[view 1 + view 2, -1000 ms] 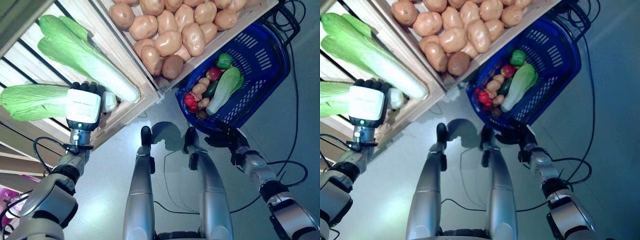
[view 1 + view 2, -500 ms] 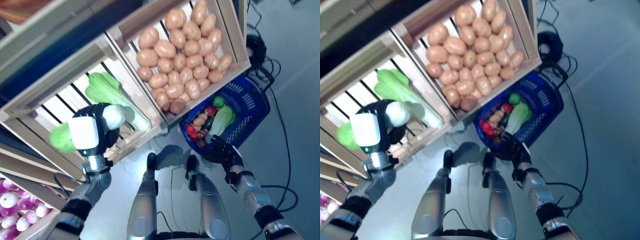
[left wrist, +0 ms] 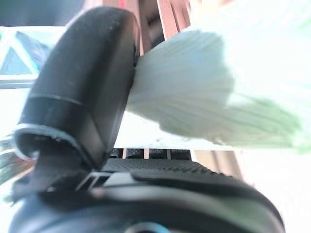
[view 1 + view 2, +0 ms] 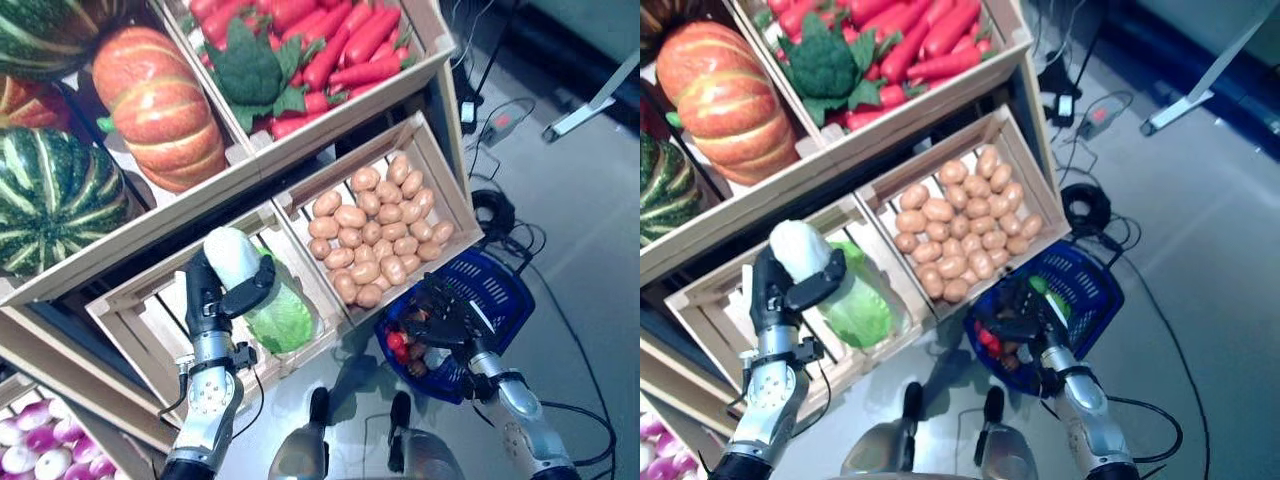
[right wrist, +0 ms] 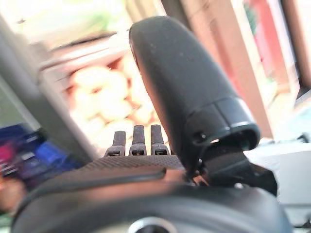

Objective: Put vegetables into the basket

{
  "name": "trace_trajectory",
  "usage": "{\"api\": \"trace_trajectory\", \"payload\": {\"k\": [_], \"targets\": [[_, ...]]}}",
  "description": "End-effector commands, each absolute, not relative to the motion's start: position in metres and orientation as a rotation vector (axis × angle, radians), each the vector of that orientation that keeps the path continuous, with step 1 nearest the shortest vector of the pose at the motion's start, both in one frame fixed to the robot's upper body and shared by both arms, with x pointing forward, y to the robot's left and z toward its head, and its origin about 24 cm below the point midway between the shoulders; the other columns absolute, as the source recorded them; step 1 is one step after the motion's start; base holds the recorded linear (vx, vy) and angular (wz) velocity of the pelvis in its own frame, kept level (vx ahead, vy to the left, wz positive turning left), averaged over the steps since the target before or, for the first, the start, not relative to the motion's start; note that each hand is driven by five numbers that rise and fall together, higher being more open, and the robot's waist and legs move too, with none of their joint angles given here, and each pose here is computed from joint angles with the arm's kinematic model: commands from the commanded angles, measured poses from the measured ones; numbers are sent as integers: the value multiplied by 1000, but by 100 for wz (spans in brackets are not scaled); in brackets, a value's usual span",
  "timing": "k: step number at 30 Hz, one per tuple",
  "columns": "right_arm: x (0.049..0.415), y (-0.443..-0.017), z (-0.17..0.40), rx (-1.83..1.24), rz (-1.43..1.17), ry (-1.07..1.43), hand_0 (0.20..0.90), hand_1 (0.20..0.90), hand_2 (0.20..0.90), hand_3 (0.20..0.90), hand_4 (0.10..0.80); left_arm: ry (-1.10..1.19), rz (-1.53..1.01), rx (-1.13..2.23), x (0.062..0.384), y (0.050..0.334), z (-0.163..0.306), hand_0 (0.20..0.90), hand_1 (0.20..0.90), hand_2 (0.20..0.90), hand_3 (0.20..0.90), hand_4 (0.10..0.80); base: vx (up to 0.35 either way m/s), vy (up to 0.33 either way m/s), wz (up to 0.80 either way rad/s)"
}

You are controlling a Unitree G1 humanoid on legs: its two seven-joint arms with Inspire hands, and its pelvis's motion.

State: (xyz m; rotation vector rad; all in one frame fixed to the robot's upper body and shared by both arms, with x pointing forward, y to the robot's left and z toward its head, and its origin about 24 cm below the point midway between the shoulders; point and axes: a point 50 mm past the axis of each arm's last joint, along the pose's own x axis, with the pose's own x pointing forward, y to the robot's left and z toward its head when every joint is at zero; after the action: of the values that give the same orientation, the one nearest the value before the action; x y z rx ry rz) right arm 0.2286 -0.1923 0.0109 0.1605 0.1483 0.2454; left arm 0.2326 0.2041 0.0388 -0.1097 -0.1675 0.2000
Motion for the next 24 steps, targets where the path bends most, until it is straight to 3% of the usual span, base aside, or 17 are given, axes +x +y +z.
{"api": "trace_trajectory", "payload": {"k": [1, 7, 24], "targets": [[225, -174, 32, 188, 478, 65, 900, 900, 900, 900, 800, -297, 48, -170, 242, 198, 71, 300, 300, 300, 300, 400, 86, -5, -2], [227, -161, 41, 199, 645, 86, 900, 900, 900, 900, 800, -247, -214, -153, 252, 174, 80, 300, 300, 300, 300, 400, 47, -9, 0], [224, -137, 24, 248, 743, 274, 900, 900, 900, 900, 800, -289, -558, -282, 253, 129, 102, 300, 300, 300, 300, 400, 0, 0, 0]]}}
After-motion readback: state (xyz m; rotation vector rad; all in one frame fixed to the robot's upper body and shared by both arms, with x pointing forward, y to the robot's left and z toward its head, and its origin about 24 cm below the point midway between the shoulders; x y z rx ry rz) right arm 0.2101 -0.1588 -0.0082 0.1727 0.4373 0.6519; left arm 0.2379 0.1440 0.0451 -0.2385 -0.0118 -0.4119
